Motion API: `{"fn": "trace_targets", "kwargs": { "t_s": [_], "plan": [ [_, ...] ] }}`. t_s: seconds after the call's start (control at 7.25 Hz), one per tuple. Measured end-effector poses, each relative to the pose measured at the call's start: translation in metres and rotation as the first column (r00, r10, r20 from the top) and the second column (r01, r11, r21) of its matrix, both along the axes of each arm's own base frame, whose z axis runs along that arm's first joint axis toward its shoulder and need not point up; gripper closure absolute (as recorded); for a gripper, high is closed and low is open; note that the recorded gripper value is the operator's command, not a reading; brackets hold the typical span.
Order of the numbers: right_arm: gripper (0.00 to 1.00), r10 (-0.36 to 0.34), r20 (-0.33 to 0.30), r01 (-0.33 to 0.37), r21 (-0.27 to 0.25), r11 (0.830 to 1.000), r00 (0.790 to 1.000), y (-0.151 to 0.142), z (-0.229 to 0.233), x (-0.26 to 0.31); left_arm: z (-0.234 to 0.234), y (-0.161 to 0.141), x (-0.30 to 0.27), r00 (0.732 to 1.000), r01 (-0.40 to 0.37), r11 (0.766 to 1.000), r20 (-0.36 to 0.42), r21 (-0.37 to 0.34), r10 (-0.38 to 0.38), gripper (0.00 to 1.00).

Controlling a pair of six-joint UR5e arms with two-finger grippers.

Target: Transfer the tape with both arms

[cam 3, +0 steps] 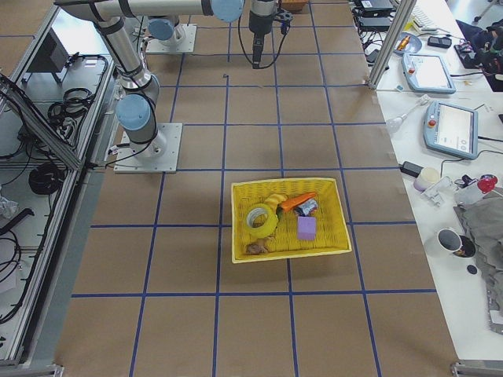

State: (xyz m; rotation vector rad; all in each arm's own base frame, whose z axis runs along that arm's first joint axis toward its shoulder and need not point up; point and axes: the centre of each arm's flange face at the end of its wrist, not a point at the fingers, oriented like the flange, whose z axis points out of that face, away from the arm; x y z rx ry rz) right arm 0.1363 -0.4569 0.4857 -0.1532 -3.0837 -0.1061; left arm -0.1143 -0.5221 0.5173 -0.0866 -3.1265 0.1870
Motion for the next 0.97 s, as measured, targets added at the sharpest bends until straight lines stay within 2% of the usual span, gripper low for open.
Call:
{"fn": "trace_targets", "kwargs": {
  "t_s": [0.97],
  "plan": [
    [0.00,0.023,0.007,-0.023,0.004,1.000,1.000,-0.0016,-0.0020,0.0010,-0.0013,0.0003,0.0002,1.000,0.000,1.000,0.002,0.003,0.000,0.00]
  ]
}}
